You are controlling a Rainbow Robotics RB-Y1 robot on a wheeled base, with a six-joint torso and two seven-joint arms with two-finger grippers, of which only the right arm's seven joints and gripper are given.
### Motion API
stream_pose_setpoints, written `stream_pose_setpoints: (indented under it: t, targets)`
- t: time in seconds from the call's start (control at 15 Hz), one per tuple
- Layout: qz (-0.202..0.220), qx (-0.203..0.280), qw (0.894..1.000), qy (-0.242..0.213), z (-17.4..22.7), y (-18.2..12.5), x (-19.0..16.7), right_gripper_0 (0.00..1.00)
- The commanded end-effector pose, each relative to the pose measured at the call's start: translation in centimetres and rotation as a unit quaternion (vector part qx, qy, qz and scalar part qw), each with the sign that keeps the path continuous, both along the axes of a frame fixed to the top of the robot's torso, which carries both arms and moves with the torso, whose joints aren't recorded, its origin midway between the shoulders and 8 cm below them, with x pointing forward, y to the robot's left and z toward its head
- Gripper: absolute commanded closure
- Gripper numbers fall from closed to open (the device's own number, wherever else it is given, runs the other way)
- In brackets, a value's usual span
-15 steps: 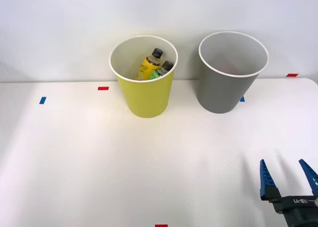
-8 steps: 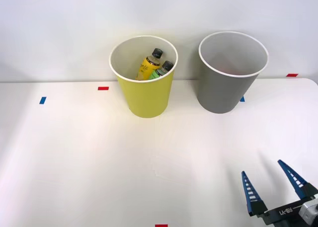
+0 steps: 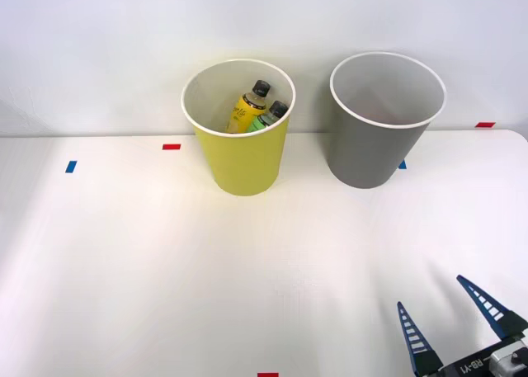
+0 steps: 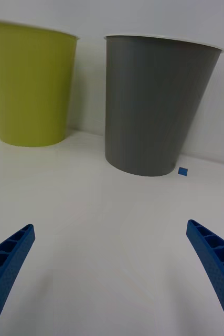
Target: Put cans in the gray bin, plastic bottles in the light green bin
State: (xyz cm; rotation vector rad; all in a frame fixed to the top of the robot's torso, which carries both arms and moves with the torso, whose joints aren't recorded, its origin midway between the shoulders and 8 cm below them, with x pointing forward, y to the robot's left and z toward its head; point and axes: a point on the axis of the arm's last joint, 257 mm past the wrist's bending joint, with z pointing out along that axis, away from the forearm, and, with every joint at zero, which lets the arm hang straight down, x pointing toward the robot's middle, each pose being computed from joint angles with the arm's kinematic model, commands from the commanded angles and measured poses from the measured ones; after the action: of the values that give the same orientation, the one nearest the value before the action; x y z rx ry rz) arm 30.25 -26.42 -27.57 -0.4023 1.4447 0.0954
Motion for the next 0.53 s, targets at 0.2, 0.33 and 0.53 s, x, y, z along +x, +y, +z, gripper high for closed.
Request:
stream_pose_setpoints:
  t: [0.2, 0.33, 0.53]
  targets:
    - [-0.021, -0.008, 1.000, 0.016, -0.82, -1.97, -1.39, 0.00]
    - [-0.022, -0.009, 1.000, 0.016, -0.78, -2.04, -1.42, 0.00]
    - [-0.022, -0.009, 1.000, 0.016, -0.78, -2.04, -1.42, 0.00]
